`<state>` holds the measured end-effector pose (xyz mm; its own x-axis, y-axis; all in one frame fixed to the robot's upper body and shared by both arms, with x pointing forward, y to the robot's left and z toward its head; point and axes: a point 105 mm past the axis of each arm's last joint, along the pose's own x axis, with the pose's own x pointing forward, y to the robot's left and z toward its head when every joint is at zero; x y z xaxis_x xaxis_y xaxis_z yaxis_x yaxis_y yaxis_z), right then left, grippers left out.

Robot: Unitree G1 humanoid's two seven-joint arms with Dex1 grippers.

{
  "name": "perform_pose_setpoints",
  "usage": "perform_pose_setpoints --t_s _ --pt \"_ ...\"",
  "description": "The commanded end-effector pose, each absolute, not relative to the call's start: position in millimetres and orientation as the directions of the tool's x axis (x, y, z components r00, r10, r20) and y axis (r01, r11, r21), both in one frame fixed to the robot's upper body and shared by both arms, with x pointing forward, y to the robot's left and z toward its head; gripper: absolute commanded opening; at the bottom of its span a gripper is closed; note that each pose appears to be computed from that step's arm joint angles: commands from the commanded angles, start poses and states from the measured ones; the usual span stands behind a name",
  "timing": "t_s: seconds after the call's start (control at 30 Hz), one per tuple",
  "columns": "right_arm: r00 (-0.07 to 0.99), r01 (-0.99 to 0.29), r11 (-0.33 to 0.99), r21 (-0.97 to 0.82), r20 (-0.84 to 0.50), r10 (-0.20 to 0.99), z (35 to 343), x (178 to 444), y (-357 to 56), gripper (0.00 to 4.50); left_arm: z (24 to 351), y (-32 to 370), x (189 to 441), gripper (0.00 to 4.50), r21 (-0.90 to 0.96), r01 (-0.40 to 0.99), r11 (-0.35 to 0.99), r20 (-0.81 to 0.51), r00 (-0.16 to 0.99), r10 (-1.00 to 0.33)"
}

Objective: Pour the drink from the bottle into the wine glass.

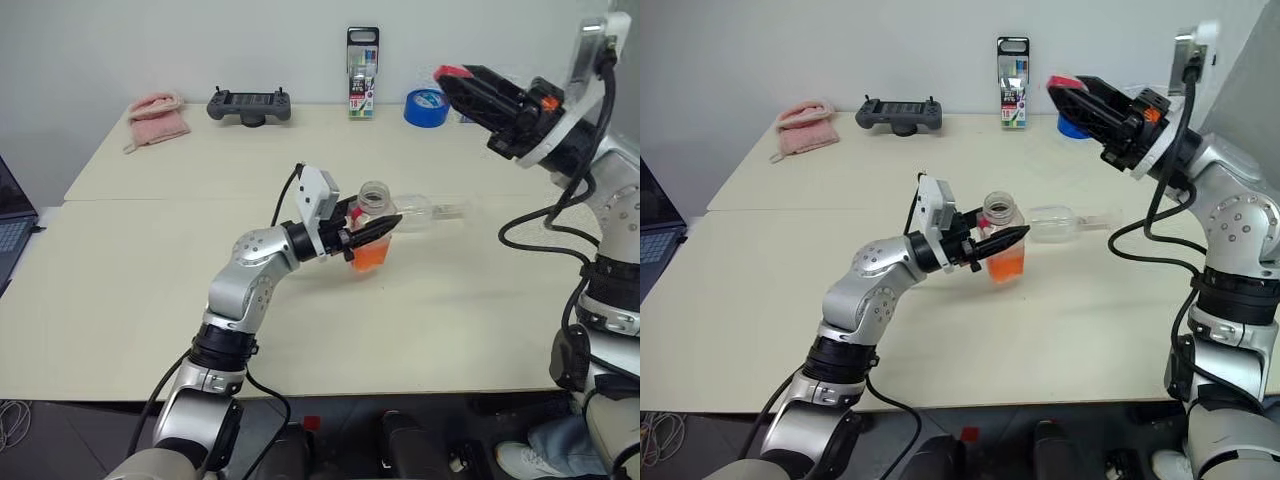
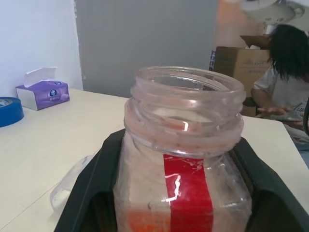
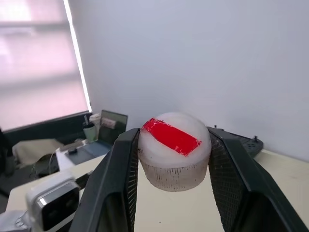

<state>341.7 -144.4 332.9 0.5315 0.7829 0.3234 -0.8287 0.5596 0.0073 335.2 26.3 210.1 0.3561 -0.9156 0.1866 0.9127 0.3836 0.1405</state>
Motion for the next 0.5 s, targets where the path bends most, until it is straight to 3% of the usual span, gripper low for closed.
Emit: perform_pose_setpoints --t_s 0.03,0.2,0.33,0.43,0.47,0.5 --pt "0.68 -0.711 0.703 0.004 0.258 0.686 311 348 -172 1.71 226 23 330 2.14 0.191 0.909 0.37 0.224 0.327 -0.918" --pt "0.937 -0.348 0.935 0.072 0.005 0.349 208 367 -236 1.71 230 24 330 2.14 0.195 0.907 0.372 0.231 0.326 -0.917" --pt "0.984 -0.096 0.988 0.124 -0.138 0.113 137 358 -272 1.71 229 25 332 2.14 0.192 0.907 0.375 0.231 0.33 -0.915" --pt "0.975 -0.021 0.995 0.097 -0.219 0.042 107 352 -281 1.71 230 25 334 2.14 0.19 0.905 0.38 0.232 0.335 -0.913" --pt "0.973 -0.017 0.995 0.095 -0.227 0.038 103 351 -282 2.44 230 25 334 2.14 0.19 0.905 0.381 0.232 0.336 -0.913" --pt "0.972 -0.011 0.995 0.095 -0.234 0.033 100 351 -282 2.64 230 26 335 2.14 0.189 0.904 0.384 0.233 0.339 -0.912"
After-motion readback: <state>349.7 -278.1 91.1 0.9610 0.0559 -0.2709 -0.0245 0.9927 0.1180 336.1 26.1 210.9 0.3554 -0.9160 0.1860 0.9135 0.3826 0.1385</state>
